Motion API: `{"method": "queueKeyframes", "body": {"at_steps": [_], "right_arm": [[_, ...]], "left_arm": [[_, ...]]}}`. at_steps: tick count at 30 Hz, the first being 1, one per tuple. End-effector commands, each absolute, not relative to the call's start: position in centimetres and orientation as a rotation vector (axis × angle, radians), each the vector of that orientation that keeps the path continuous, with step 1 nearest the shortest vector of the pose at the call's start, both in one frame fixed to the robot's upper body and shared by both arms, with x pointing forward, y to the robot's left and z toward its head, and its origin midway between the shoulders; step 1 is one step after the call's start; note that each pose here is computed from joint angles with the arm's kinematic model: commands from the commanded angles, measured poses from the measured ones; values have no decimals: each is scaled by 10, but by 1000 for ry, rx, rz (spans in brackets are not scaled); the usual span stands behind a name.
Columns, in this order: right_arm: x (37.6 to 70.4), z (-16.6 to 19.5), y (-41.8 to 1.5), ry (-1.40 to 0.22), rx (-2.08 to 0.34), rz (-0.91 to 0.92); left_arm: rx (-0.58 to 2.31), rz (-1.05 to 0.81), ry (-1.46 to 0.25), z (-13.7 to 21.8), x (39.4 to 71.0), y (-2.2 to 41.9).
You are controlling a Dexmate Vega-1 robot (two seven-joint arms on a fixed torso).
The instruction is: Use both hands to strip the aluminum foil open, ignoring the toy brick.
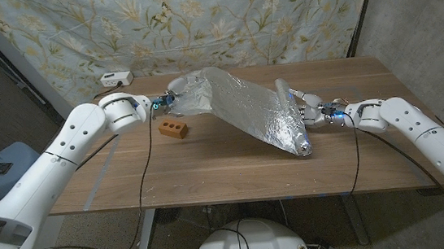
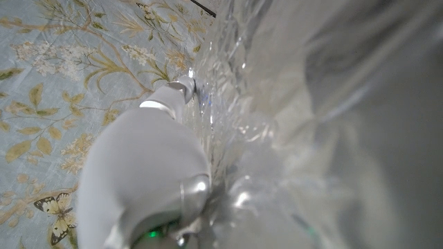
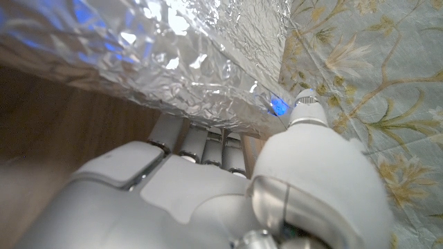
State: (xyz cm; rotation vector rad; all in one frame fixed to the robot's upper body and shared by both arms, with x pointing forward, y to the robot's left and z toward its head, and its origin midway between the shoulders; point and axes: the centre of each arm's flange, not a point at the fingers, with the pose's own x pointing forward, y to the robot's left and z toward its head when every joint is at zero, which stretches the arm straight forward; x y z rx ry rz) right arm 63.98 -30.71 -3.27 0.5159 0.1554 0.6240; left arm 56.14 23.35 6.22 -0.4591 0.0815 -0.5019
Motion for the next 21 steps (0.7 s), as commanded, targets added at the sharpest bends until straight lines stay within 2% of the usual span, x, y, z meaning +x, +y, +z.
{"method": "queueKeyframes", "body": {"at_steps": [1, 21], "right_arm": [[635, -35, -301, 145, 522, 627], [621, -45, -300, 136, 525, 614]], "left_arm": [[-452, -533, 98, 61, 560, 236], [-390, -646, 109, 59, 555, 234]]}}
